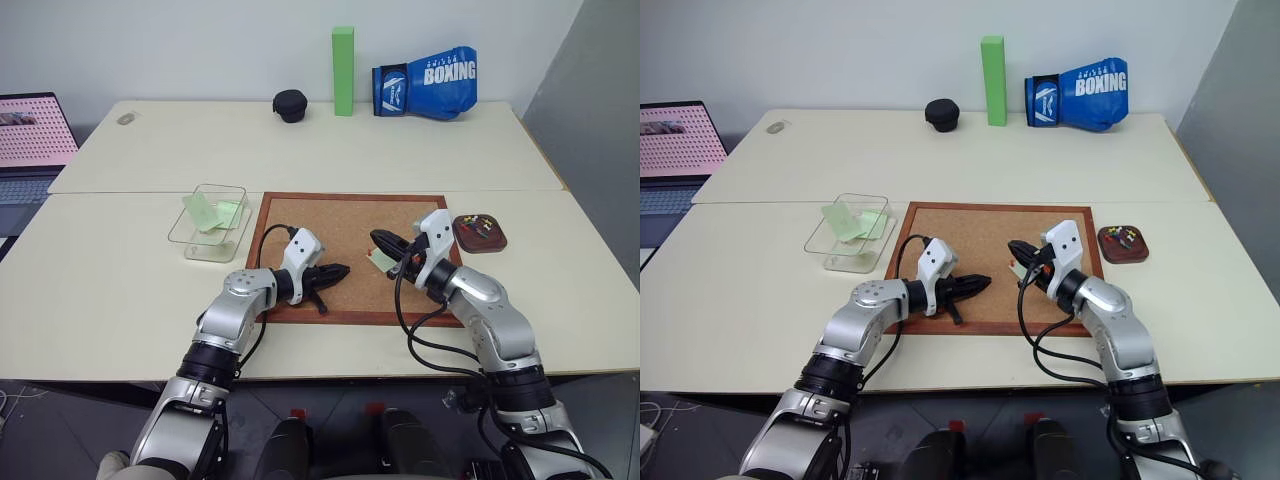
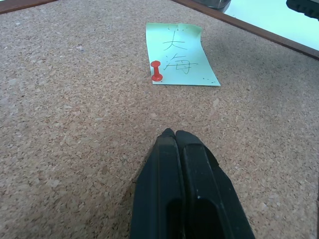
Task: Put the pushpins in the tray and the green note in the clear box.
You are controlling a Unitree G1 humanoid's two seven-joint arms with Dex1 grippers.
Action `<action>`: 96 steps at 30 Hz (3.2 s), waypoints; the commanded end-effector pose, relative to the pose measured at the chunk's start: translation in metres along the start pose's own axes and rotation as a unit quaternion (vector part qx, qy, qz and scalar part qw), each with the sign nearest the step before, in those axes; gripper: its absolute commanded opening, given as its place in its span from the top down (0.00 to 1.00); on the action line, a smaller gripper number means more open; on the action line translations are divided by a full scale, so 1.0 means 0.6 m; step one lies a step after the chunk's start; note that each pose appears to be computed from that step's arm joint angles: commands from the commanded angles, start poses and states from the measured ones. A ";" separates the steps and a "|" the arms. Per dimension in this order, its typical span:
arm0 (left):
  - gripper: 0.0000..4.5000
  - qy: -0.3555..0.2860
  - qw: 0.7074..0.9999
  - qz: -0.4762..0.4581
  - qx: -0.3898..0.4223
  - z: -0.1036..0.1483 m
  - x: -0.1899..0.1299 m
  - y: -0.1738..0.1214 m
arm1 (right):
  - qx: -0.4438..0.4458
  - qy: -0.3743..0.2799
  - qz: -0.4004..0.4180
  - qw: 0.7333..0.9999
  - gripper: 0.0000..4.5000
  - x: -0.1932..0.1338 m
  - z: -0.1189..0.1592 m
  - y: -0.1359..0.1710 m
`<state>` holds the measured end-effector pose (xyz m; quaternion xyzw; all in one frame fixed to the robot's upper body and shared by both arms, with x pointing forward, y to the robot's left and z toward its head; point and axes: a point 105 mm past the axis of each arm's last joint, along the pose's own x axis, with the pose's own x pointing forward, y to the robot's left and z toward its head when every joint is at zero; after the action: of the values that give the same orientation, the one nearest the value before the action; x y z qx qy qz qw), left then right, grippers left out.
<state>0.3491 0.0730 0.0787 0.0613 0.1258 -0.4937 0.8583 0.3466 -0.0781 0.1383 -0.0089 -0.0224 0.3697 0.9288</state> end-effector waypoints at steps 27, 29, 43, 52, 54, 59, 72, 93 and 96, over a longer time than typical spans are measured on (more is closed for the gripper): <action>1.00 0.023 1.000 -0.013 -0.008 -0.021 0.006 -0.012 | 0.001 0.037 -0.429 0.903 0.58 -0.131 -0.007 -0.283; 1.00 0.023 1.000 -0.013 -0.008 -0.021 0.006 -0.011 | 0.003 0.037 -0.427 0.904 0.48 -0.130 -0.008 -0.282; 1.00 0.022 1.000 -0.015 -0.008 -0.019 0.009 -0.010 | -0.080 0.011 -0.265 0.961 0.02 -0.088 0.016 -0.201; 1.00 0.021 1.000 -0.017 -0.008 -0.016 0.010 -0.009 | -0.079 0.009 -0.074 0.994 0.02 -0.029 -0.010 -0.061; 1.00 0.022 1.000 -0.016 -0.008 -0.018 0.007 -0.009 | -0.077 0.014 -0.063 0.995 0.02 -0.017 -0.018 -0.047; 1.00 0.025 1.000 -0.010 -0.010 -0.024 0.001 -0.008 | -0.080 0.045 -0.046 0.995 0.02 0.013 -0.046 -0.026; 1.00 0.022 1.000 -0.002 -0.010 -0.023 -0.002 -0.008 | -0.084 0.075 -0.028 0.993 0.02 0.053 -0.074 -0.027; 1.00 0.019 1.000 0.001 -0.012 -0.025 -0.001 -0.012 | -0.068 0.075 0.021 0.995 0.79 0.055 -0.076 -0.002; 1.00 0.018 1.000 0.001 -0.013 -0.025 -0.001 -0.013 | -0.066 0.076 0.019 0.995 0.94 0.054 -0.076 -0.003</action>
<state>0.3462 0.0740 0.0783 0.0625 0.1212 -0.4870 0.8627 0.3774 -0.0625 0.0876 -0.1031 0.0350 0.3713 0.9221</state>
